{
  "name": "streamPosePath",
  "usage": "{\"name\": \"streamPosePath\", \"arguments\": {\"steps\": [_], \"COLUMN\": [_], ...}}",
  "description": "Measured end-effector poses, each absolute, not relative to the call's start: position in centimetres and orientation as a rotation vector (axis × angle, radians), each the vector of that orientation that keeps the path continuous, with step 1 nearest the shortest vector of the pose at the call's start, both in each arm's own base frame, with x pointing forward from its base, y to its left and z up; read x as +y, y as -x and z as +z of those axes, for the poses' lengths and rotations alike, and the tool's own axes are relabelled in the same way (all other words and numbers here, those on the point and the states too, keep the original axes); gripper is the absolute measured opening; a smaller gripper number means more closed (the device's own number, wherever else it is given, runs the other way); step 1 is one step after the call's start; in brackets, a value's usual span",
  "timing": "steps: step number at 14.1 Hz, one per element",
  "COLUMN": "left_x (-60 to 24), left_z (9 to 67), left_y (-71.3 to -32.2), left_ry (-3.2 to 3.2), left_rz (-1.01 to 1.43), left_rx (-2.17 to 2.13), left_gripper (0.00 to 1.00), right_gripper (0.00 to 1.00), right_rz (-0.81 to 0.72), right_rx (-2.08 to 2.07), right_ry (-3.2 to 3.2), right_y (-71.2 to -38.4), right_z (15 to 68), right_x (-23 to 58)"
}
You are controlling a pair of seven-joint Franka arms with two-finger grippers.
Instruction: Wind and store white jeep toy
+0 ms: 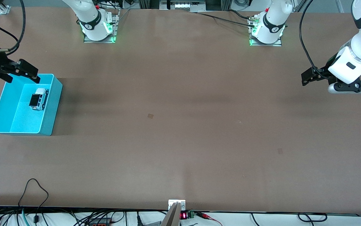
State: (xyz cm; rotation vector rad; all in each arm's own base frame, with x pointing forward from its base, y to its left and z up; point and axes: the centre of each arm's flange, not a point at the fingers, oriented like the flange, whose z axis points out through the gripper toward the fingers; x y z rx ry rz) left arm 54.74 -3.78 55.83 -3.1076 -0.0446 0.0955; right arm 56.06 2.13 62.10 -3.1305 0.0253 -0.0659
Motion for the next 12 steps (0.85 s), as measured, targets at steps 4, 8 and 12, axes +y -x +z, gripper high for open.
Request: {"name": "streamPosePath", "arguments": {"steps": [4,8,12], "left_x": [-3.8,-3.8,-3.8], "left_z": [55.8,55.8,55.8], "left_y": [-54.7,-54.7,-54.7], "left_ry": [3.108,3.108,3.108], "left_rz": [0.096,0.096,0.096], "left_rx": [-0.045,-0.045,-0.045], "left_gripper": [1.0,1.0,1.0], "right_gripper": [1.0,1.0,1.0], "right_rz": [-0.116,-0.134,-0.132], "right_rx": [-0.004,-0.01,-0.011], "right_ry": [3.129,3.128,3.128], "right_y": [-54.7,-54.3,-54.4], "right_z": [64.7,65.4,65.3], "right_x": [2.3,2.4,2.4]}}
